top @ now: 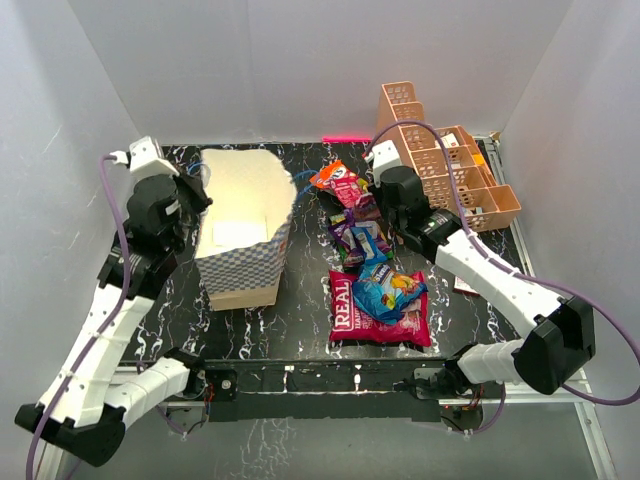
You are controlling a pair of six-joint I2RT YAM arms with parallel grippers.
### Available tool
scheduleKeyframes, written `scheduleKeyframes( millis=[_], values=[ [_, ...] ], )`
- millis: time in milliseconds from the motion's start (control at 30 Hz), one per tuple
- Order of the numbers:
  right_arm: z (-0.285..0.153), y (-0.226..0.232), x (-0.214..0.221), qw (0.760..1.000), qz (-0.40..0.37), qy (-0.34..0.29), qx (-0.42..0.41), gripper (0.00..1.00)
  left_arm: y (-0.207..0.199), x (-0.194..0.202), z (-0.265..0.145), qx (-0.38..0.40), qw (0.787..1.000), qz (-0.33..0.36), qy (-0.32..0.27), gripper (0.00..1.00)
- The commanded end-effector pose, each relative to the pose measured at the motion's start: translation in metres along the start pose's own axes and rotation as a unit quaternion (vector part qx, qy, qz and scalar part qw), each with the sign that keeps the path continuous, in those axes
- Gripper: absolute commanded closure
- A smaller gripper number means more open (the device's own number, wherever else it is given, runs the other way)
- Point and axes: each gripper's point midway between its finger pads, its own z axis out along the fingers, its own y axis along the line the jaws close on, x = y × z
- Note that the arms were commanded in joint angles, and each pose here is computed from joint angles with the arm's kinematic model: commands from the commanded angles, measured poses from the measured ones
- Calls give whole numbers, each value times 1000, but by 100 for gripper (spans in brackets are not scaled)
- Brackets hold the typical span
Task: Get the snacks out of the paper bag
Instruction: Adjust the paper bag at the center of the board.
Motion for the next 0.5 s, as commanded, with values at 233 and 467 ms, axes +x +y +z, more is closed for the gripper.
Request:
scheduleKeyframes(
  millis=[233, 467],
  values=[
    [7, 70, 30, 987, 49, 17, -150, 92, 64, 0, -34, -101, 991, 81, -21, 92],
    [12, 106, 94, 979, 64, 107, -162, 92, 55, -15, -48, -74, 995, 61, -30, 45]
  ],
)
